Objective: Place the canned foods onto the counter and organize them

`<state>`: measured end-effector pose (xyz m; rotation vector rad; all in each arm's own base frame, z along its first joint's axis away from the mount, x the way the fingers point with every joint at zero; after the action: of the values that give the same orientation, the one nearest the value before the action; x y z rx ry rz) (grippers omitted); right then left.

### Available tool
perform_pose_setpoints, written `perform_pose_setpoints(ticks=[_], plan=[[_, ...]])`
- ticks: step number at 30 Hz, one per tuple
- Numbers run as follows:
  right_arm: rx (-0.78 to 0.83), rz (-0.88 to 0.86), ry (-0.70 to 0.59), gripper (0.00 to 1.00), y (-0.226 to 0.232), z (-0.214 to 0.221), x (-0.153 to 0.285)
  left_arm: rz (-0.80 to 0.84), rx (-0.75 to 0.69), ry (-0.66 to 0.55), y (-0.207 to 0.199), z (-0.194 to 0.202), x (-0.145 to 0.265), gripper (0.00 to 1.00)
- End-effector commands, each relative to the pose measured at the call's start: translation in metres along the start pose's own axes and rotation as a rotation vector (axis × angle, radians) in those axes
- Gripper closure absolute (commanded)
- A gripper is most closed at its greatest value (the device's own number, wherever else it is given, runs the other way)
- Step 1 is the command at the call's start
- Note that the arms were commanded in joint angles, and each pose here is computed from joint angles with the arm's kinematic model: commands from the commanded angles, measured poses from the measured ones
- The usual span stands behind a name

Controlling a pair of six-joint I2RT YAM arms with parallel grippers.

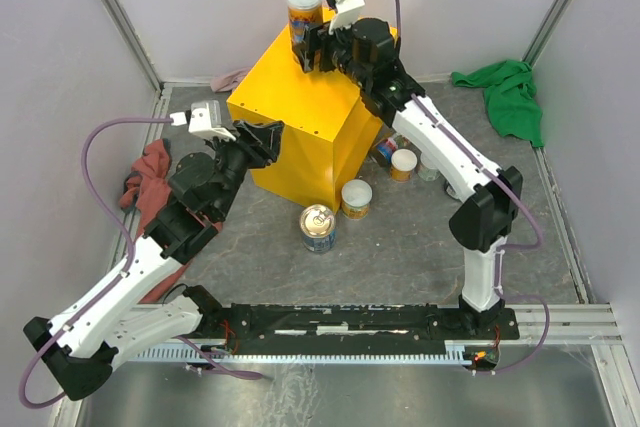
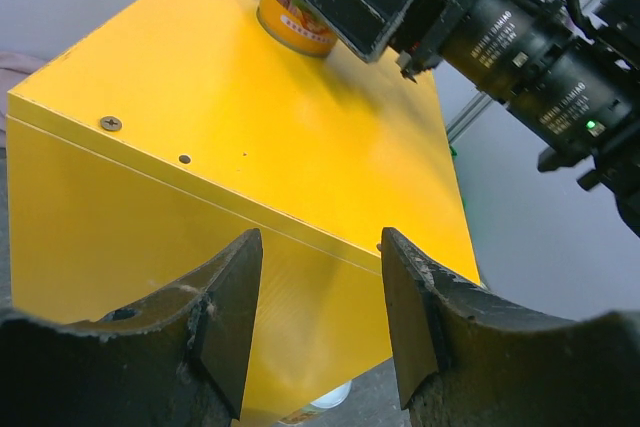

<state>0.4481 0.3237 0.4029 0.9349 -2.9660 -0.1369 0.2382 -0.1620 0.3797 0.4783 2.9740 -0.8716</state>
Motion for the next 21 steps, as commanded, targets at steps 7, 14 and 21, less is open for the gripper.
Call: perform_pose_setpoints(ticks=[7,14,21], plan=[[0.014,0.037,-0.083,0.22,-0.034,-0.011,-0.043,0.013,0.005,-0.076,0.001,-0.01,0.002,0.43],[0.013,0.089,-0.086,0.22,-0.059,-0.002,-0.059,0.022,-0.004,-0.083,0.003,-0.01,0.005,0.43],[0.035,0.106,-0.082,0.22,-0.067,0.004,-0.071,0.022,-0.017,-0.077,0.004,-0.006,0.004,0.43]])
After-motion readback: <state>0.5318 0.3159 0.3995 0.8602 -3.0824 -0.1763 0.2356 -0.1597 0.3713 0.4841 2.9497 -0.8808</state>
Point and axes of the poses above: each gripper's point midway between its finger pads, its own x axis back along the fingers, its own y axis along the line the jaws close on, z = x × y, the point moved 5 cm from there along x, back along the fingers, and after that the axes turned 2 degrees about x, right-handed, at the moved point
